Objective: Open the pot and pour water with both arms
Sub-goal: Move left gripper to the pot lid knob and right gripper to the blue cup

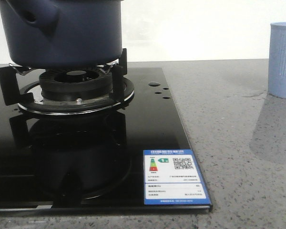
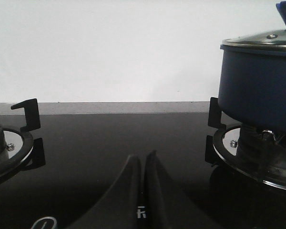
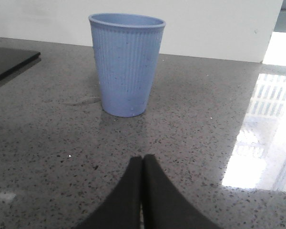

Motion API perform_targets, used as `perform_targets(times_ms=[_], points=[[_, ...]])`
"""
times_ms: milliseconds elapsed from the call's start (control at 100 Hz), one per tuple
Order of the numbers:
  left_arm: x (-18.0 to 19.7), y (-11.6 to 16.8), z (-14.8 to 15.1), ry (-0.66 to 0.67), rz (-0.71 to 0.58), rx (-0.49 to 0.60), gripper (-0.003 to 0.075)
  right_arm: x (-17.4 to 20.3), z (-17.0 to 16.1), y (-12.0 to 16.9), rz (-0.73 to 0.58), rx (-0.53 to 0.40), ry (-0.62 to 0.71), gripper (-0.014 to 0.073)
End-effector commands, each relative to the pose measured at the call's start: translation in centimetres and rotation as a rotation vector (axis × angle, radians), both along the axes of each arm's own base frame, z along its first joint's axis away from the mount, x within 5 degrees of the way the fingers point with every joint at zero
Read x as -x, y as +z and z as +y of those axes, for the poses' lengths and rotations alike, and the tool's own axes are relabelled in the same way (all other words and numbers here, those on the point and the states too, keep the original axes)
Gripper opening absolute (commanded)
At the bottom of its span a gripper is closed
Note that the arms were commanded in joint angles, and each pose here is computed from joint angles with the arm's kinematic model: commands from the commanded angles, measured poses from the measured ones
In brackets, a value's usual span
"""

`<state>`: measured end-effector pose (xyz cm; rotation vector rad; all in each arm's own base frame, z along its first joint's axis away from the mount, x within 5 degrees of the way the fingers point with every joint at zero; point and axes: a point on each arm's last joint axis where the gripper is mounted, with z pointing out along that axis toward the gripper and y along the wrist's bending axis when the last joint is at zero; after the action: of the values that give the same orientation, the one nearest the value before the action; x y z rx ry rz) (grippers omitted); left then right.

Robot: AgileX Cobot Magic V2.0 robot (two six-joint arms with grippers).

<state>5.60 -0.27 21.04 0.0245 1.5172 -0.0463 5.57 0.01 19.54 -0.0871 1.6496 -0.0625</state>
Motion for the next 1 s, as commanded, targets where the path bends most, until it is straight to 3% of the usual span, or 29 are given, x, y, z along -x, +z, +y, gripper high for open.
perform_targets(times_ms=[0,180,400,650,760,910,990], points=[[0.2,0.3,0.1,0.001,-0.086,0.023,-0.0016,0.0,0.1,0.2,-0.083,-0.003,0.004,-0.0067],[0.2,0.4,0.1,0.001,-0.088,0.023,-0.0016,0.0,0.1,0.5,-0.115,-0.005,0.007,-0.0067],[0.2,0.4,0.1,0.001,-0.087,0.028,-0.0016,0.0,0.1,0.7,-0.136,-0.120,0.011,-0.0067],[0.2,0.4,0.1,-0.003,-0.084,0.103,-0.0016,0.1,0.1,1.2,-0.190,-0.159,0.012,-0.0067],[0.2,0.3,0.1,-0.010,-0.078,0.221,-0.0016,0.1,0.1,1.4,-0.211,-0.243,0.011,-0.0067],[0.2,0.5,0.3,-0.014,-0.091,0.449,-0.0016,0.1,0.0,1.5,-0.206,-0.500,0.007,-0.0067],[0.3,0.8,0.6,-0.008,-0.118,0.585,-0.0016,0.1,-0.1,1.5,-0.205,-0.578,0.005,-0.0066]])
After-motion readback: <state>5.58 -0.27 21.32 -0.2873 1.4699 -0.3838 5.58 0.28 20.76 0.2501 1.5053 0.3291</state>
